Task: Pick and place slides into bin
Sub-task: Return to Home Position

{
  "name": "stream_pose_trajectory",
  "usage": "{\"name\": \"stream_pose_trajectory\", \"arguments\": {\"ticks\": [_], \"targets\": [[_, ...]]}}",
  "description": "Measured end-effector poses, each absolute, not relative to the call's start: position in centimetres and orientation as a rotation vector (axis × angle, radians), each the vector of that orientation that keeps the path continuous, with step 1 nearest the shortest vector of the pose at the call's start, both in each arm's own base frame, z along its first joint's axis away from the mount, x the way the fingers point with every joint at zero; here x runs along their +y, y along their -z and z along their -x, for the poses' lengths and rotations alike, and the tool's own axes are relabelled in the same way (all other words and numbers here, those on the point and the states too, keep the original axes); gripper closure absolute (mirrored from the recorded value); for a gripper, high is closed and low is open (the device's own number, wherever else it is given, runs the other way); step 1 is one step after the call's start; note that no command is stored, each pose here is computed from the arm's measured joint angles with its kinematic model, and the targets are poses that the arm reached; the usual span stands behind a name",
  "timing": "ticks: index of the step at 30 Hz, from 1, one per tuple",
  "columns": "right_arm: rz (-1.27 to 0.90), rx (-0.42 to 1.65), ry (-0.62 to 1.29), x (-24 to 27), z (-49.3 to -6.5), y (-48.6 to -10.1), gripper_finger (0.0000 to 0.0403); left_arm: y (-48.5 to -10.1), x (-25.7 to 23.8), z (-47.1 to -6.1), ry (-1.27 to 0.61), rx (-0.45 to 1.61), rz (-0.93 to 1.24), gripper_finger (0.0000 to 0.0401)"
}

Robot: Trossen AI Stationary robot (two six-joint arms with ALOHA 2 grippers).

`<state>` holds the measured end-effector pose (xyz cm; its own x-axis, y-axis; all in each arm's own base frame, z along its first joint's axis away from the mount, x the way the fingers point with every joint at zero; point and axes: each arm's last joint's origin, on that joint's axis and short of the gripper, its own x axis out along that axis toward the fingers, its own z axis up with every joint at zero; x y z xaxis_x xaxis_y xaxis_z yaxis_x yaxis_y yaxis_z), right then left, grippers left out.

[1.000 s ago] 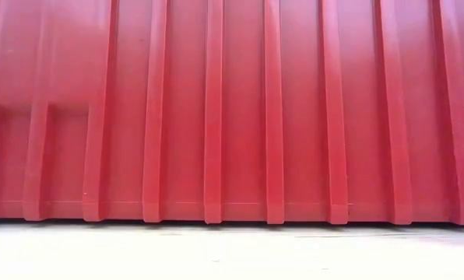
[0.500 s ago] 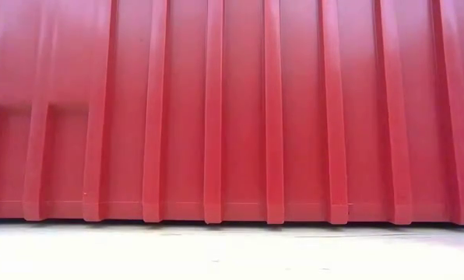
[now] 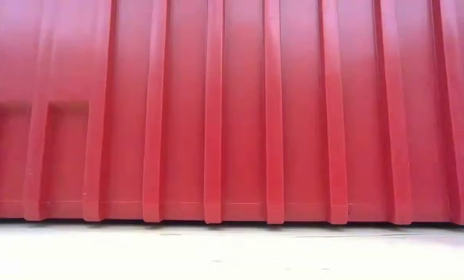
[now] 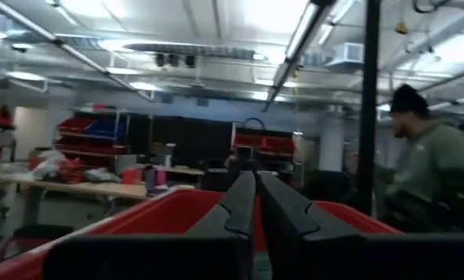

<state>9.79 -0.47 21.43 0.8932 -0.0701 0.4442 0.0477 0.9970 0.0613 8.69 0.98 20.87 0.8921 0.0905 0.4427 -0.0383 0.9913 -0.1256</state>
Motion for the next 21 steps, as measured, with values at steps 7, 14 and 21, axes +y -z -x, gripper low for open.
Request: {"name": "stream_pose_trajectory", "arguments": {"ticks": [7,14,21], "targets": [[-0.049,-0.462,0.061,-0.47,-9.79,-21.45,0.0385,-20.42,0.29,-8.96,-0.004,-0.408,0.082,0.0369],[-0.048,-0.462,0.061,-0.47,-9.79,-21.46,0.0386,-20.41,0.28,-8.96,-0.004,-0.408,0.083,0.0361],[-0.048,-0.463,0.061,-0.47,-9.78,-21.47,0.0387,-20.34,0.28,-8.99,-0.005,-0.4,0.083,0.037]]}}
